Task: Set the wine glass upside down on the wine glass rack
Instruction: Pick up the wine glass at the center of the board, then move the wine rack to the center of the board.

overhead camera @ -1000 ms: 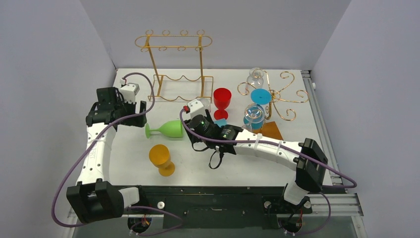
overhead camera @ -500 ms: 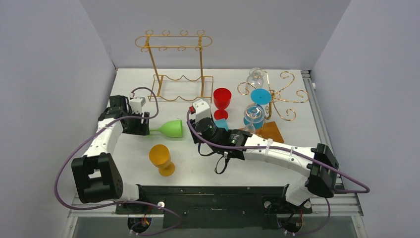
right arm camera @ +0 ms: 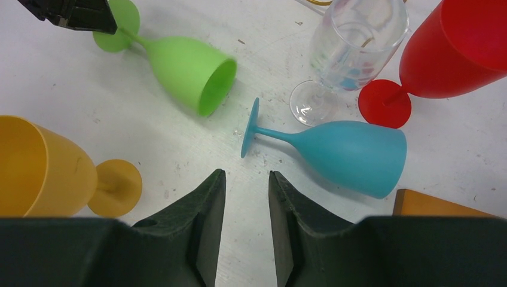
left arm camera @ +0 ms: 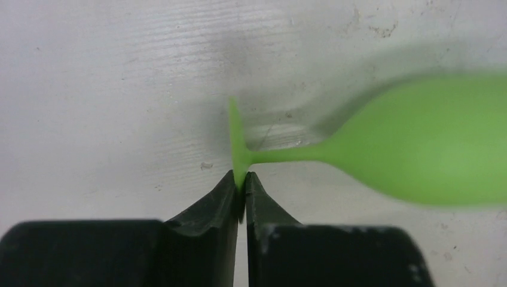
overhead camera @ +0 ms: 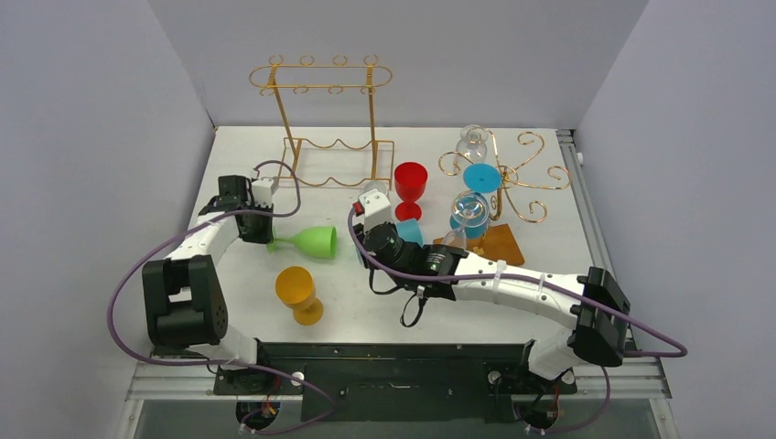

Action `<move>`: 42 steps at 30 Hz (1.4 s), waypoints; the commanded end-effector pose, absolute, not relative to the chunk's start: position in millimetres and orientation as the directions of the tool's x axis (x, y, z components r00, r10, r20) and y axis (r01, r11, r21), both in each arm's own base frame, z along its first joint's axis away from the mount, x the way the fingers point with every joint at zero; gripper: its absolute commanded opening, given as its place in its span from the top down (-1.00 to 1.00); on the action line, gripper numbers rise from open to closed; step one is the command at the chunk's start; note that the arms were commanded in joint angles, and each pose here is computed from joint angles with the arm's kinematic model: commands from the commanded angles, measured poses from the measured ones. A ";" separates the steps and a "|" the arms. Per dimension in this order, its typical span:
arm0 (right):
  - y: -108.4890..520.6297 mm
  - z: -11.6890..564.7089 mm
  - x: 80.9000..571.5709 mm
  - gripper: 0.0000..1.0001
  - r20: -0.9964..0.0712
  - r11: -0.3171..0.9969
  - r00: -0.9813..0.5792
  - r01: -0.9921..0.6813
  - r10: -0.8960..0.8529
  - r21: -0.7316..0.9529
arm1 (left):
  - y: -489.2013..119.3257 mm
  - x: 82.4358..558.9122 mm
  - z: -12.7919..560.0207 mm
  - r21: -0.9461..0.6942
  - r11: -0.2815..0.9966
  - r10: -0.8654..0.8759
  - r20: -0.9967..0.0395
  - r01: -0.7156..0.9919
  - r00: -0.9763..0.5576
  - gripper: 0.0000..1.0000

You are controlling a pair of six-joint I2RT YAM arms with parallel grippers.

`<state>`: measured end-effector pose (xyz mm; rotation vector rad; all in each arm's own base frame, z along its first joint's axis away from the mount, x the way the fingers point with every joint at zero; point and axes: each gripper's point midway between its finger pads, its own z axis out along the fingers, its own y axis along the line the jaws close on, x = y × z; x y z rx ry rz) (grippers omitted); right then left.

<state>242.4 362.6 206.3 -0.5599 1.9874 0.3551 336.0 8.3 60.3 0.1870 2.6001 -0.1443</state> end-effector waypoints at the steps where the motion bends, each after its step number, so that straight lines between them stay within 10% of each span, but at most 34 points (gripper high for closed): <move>1: 358.9 238.2 243.0 0.45 -0.925 0.861 -0.357 -0.503 -0.129 0.074 | 15.4 358.2 68.2 -0.015 0.989 0.112 -0.586 0.150 -0.802 1.00; 15: 364.6 268.4 242.8 0.46 -0.940 0.840 -0.319 -0.538 -0.122 0.074 | 10.7 370.9 165.5 0.057 0.980 0.165 -0.761 0.188 -0.628 1.00; 23: 359.9 360.0 226.8 0.02 -0.976 0.746 -0.205 -0.661 -0.080 0.078 | -19.9 343.8 331.6 0.364 0.841 0.445 -0.887 0.401 -0.126 1.00; 34: 349.9 426.6 176.0 -0.47 -0.989 0.460 -0.150 -0.878 -0.004 0.132 | -105.0 223.3 455.3 0.813 0.447 0.485 -0.571 0.374 0.662 1.00; 42: 359.5 443.0 145.6 -0.52 -0.984 0.268 -0.173 -0.947 0.040 0.177 | -144.3 161.0 486.4 0.938 0.260 0.297 -0.304 0.230 0.905 1.00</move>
